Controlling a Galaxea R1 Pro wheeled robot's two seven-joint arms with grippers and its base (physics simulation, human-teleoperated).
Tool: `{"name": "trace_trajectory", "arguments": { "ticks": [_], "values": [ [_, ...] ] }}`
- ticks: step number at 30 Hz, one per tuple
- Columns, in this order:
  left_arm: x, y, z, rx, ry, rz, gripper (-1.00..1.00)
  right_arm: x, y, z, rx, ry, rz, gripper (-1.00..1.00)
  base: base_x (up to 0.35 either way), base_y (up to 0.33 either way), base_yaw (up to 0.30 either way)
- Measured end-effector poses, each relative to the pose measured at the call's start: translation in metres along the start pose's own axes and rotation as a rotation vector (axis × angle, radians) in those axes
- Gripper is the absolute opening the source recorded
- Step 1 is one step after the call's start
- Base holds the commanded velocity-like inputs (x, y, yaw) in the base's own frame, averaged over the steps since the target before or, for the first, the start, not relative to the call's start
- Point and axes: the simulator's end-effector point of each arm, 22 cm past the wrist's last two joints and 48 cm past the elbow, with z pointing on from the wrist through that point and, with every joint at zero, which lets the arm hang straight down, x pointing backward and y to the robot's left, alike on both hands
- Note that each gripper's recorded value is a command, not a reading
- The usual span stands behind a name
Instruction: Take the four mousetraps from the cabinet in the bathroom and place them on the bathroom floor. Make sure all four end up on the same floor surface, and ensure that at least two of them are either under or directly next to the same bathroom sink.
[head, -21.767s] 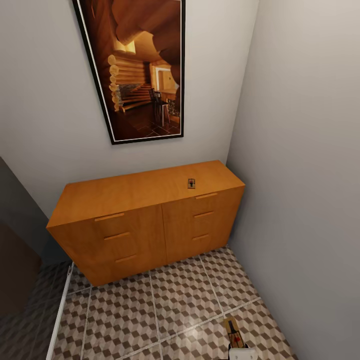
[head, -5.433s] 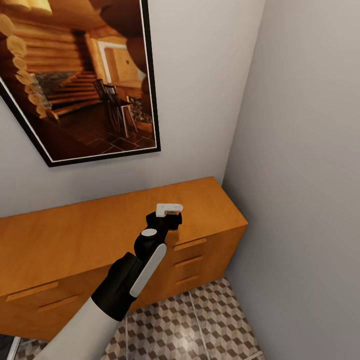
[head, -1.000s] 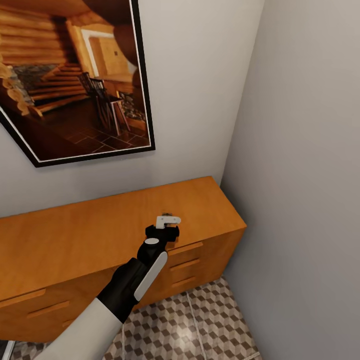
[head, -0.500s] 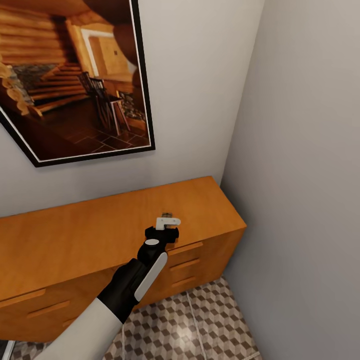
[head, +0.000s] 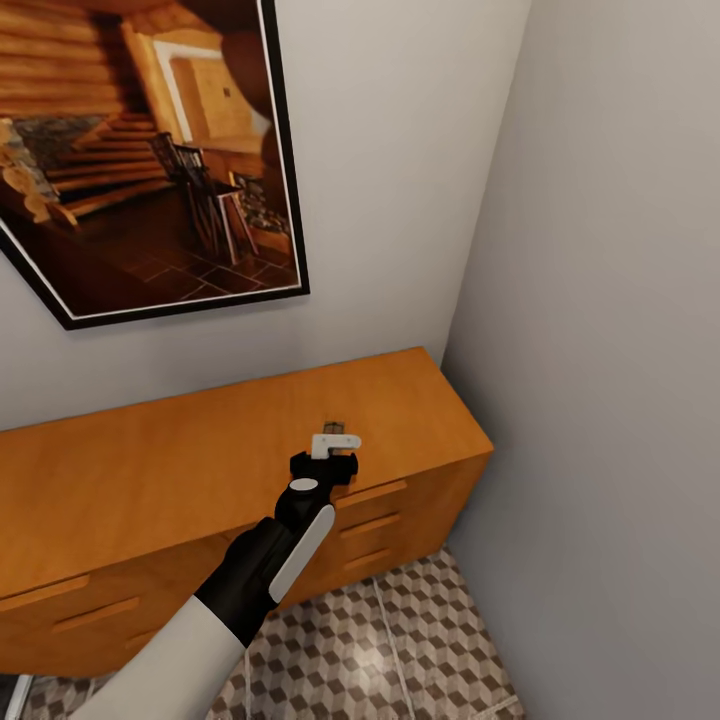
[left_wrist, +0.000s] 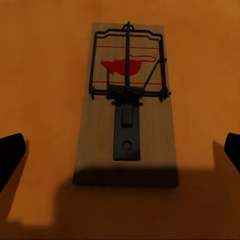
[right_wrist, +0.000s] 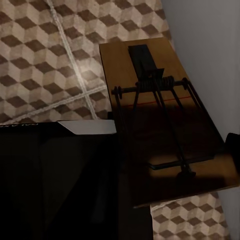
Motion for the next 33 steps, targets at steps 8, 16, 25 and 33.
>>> {"name": "trace_trajectory", "arguments": {
  "ticks": [8,16,25,33],
  "values": [
    [0.0025,-0.0001,0.0031,-0.002,-0.004,-0.001,1.0,0.0046,-0.0001,0.0002,0.0,0.01,-0.001,-1.0,0.0,0.0,0.0],
    [0.0019,-0.0008,0.0034,0.001,-0.007,-0.003,1.0,0.0066,0.0,0.0003,0.0,0.015,-0.002,-1.0,0.0,0.0,0.0],
    [0.0017,-0.0009,0.0034,0.002,-0.007,-0.006,1.0,0.0067,0.0,0.0003,0.0,0.015,-0.002,-1.0,0.0,0.0,0.0],
    [0.0015,-0.0006,0.0036,0.0,-0.009,-0.008,1.0,0.0068,-0.0011,0.0005,0.002,0.015,-0.002,-1.0,0.0,0.0,0.0]
  ]
}}
